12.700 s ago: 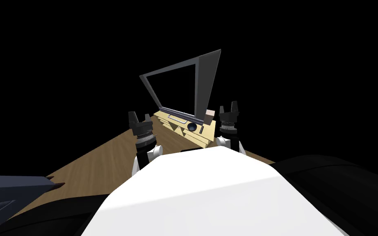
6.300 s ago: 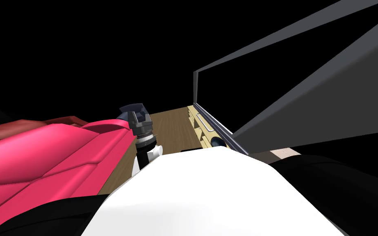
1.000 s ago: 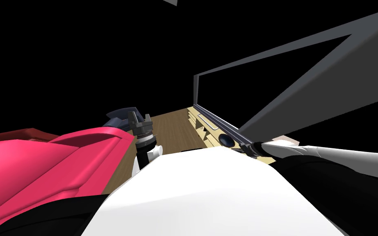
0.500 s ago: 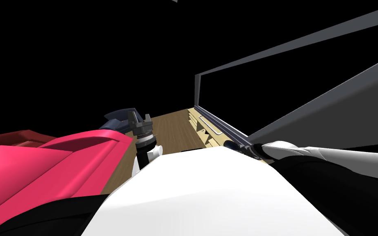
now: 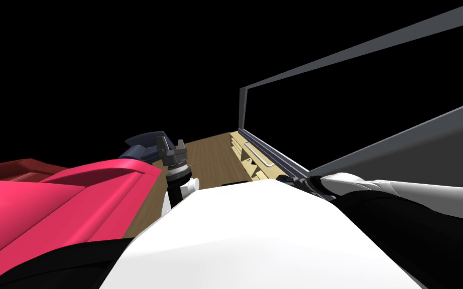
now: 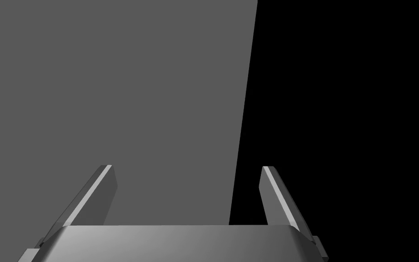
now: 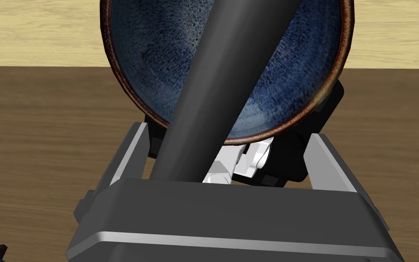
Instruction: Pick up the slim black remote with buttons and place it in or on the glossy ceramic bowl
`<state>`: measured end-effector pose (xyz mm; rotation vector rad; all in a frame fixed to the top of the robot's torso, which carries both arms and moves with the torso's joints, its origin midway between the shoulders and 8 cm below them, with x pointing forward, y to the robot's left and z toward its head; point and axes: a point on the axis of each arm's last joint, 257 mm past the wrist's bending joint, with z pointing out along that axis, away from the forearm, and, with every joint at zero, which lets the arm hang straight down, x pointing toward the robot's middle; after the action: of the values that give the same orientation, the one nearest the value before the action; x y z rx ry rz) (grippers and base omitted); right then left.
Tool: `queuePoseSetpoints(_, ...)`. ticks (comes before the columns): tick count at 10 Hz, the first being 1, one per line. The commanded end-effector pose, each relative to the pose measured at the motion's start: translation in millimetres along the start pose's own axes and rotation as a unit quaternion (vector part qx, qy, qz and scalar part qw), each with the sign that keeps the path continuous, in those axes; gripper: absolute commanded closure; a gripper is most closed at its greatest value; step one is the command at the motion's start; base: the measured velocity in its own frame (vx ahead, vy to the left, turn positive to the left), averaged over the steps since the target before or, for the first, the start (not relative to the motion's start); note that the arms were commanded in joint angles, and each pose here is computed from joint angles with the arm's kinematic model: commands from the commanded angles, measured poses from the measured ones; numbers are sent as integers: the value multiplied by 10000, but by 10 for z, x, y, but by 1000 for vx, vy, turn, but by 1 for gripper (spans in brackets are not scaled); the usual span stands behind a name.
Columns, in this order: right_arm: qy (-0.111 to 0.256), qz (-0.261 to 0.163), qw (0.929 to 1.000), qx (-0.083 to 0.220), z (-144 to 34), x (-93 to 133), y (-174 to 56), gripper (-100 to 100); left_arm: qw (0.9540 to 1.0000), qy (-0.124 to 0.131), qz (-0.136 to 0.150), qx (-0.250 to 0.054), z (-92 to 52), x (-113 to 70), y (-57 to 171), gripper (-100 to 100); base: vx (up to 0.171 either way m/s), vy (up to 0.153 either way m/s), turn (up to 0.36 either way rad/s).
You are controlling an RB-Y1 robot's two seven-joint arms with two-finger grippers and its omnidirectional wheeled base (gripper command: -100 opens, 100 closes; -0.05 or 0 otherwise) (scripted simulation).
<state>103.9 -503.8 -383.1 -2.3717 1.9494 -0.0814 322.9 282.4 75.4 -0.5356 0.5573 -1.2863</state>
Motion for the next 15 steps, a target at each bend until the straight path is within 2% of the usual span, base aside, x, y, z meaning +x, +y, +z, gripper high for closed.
queuePoseSetpoints(1, 0, 0, 10000, 0, 0, 0, 0, -100, 10000, 0, 0, 0, 0, 0, 0, 0, 0, 0, 0)
queuePoseSetpoints(2, 0, 0, 10000, 0, 0, 0, 0, -100, 10000, 0, 0, 0, 0, 0, 0, 0, 0, 0, 0)
queuePoseSetpoints(3, 0, 0, 10000, 0, 0, 0, 0, 0, 10000, 0, 0, 0, 0, 0, 0, 0, 0, 0, 0)
queuePoseSetpoints(4, 1, -96, 9999, 43, -110, -19, -194, -100, 10000, 0, 0, 0, 0, 0, 0, 0, -19, -5, -187)
queuePoseSetpoints(5, 11, -107, 9999, 37, -116, -11, -195, -100, 10000, 0, 0, 0, 0, 0, 0, 0, -26, -2, -92)
queuePoseSetpoints(13, 22, -588, 9982, 75, -555, -214, -853, -100, 10000, 0, 0, 0, 0, 0, 0, 0, -27, -7, -117)
queuePoseSetpoints(14, 23, -546, 9985, 82, -522, -199, -805, -100, 10000, 0, 0, 0, 0, 0, 0, 0, -12, -2, -17)
queuePoseSetpoints(15, 23, -549, 9985, 79, -527, -203, -810, 0, 10000, 0, 0, 0, 0, 0, 0, 0, 0, 0, 0)
